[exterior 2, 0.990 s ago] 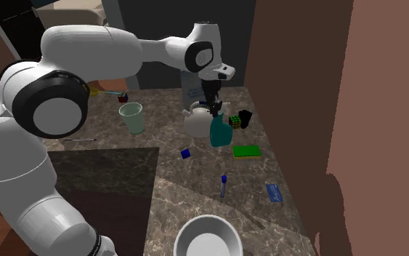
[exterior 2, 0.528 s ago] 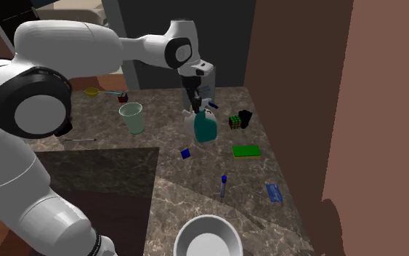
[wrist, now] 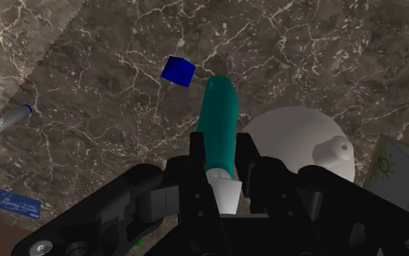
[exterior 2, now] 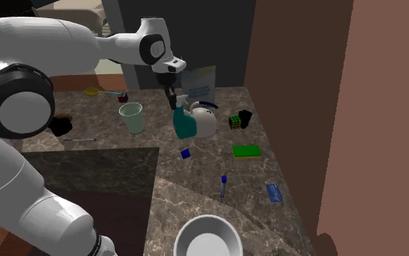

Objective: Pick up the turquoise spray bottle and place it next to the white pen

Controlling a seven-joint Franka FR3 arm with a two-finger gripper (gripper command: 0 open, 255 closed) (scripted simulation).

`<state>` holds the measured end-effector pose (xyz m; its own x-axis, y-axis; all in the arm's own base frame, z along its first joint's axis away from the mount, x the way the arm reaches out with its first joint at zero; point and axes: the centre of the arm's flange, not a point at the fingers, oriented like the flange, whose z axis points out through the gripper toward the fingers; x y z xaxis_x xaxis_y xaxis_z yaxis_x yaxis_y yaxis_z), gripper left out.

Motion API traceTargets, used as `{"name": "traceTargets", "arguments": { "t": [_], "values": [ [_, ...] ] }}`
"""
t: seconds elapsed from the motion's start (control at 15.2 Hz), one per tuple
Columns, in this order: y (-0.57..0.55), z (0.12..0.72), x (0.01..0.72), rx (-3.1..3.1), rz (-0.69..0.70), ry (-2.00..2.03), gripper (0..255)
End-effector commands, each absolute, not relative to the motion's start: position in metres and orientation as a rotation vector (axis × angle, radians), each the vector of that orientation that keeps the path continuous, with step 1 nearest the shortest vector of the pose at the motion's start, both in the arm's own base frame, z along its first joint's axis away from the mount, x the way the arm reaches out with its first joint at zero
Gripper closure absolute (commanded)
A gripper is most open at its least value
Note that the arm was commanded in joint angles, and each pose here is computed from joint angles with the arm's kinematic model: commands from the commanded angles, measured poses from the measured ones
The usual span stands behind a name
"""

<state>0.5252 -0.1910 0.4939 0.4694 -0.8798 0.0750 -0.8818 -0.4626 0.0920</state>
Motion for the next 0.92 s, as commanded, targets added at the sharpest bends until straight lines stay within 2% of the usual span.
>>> {"name": "traceTargets", "arguments": {
  "t": [0.0,0.86],
  "values": [
    [-0.164,0.493,0.531,2.589,0.025,-1.562,255],
    [0.006,0.493,0.555,2.589,0.025,-1.562,255]
  ]
}}
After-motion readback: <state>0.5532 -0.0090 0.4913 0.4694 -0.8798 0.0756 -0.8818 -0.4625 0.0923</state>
